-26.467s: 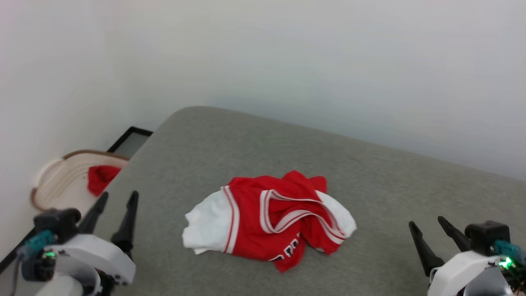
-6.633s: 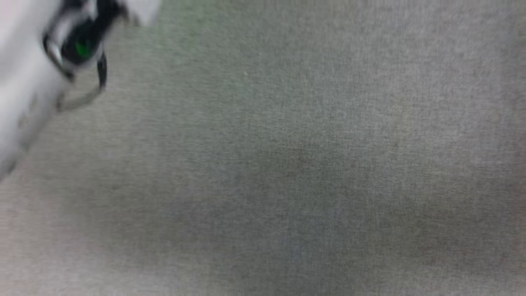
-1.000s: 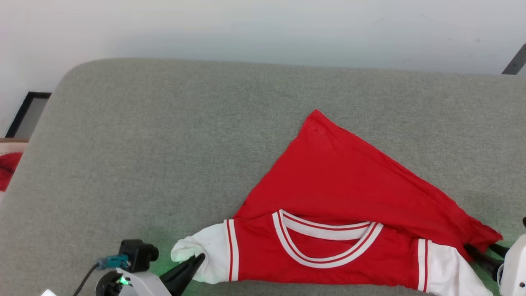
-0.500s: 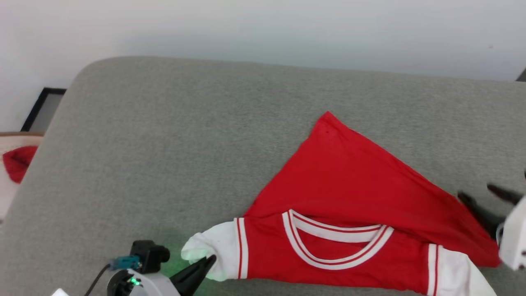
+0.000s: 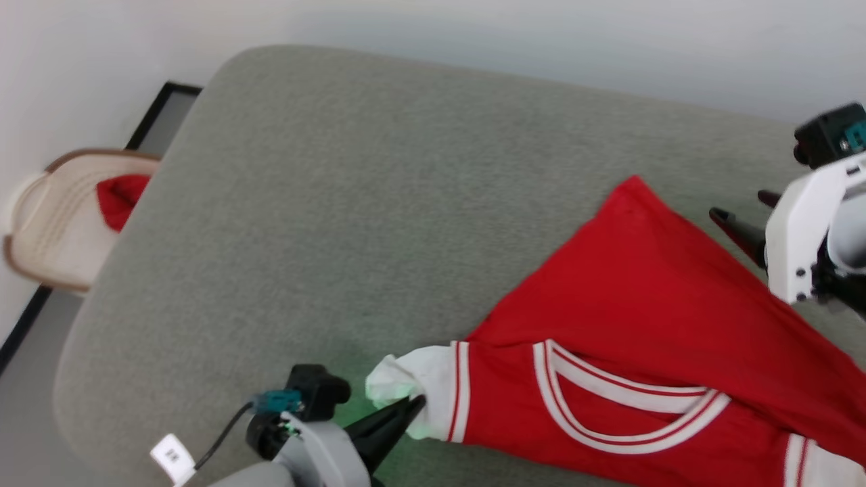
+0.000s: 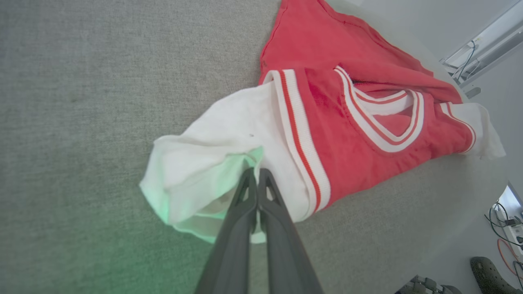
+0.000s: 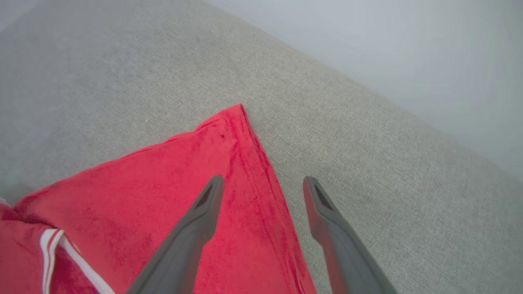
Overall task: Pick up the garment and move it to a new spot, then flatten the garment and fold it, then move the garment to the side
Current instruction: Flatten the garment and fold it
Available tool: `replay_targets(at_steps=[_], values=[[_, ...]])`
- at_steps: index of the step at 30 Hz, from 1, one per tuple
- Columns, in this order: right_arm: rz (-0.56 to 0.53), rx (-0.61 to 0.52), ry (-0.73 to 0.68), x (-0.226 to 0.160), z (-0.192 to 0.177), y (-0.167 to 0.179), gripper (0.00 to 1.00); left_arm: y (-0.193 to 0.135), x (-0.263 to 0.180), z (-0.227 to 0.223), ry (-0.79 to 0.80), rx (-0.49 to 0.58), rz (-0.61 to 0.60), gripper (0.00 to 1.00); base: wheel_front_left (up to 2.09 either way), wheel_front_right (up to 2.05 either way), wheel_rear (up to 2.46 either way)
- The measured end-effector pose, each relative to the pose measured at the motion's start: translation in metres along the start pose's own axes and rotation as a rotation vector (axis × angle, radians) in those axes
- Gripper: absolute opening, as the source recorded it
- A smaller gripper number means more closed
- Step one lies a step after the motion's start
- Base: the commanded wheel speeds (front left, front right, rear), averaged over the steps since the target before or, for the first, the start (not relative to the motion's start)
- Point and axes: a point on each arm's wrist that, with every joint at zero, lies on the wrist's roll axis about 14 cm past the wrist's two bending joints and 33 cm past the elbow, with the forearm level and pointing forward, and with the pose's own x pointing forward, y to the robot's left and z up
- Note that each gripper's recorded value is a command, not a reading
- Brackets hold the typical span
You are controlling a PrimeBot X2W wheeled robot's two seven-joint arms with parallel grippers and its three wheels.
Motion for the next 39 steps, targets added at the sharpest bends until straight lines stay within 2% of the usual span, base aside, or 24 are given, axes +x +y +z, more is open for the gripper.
replay_targets(at_steps=[7,18,19,20,21,25,30,35,39], values=[[0.061,-0.046,0.123,0.054,0.003,0.015,1.00,0.002,0.001,0.001,-0.006,-0.017,0.024,0.00,0.00,0.00,0.00],[0.121,-0.086,0.366,0.107,-0.042,0.030,1.00,0.015,-0.007,-0.010,0.012,-0.067,0.098,0.00,0.00,0.00,0.00],[0.122,-0.083,0.386,0.109,-0.044,0.030,0.72,0.017,-0.008,-0.011,0.014,-0.073,0.105,0.00,0.00,0.00,0.00],[0.125,-0.073,0.409,0.111,-0.047,0.030,0.11,0.018,-0.009,-0.012,0.016,-0.076,0.112,0.00,0.00,0.00,0.00],[0.134,-0.070,0.430,0.112,-0.048,0.032,0.00,0.019,-0.011,-0.013,0.018,-0.078,0.118,0.00,0.00,0.00,0.00],[0.130,-0.067,0.482,0.112,-0.051,0.027,0.00,0.023,-0.013,-0.016,0.024,-0.086,0.135,0.00,0.00,0.00,0.00],[0.132,-0.034,0.464,0.110,-0.047,0.028,0.00,0.025,-0.013,-0.014,0.023,-0.089,0.135,0.00,0.00,0.00,0.00],[0.113,-0.038,0.400,0.103,-0.033,0.022,0.00,0.030,-0.013,0.006,0.016,-0.079,0.121,0.00,0.00,0.00,0.00],[0.096,-0.057,0.287,0.092,0.002,0.019,0.00,0.047,-0.020,0.036,-0.003,-0.059,0.145,0.00,0.00,0.00,0.00]])
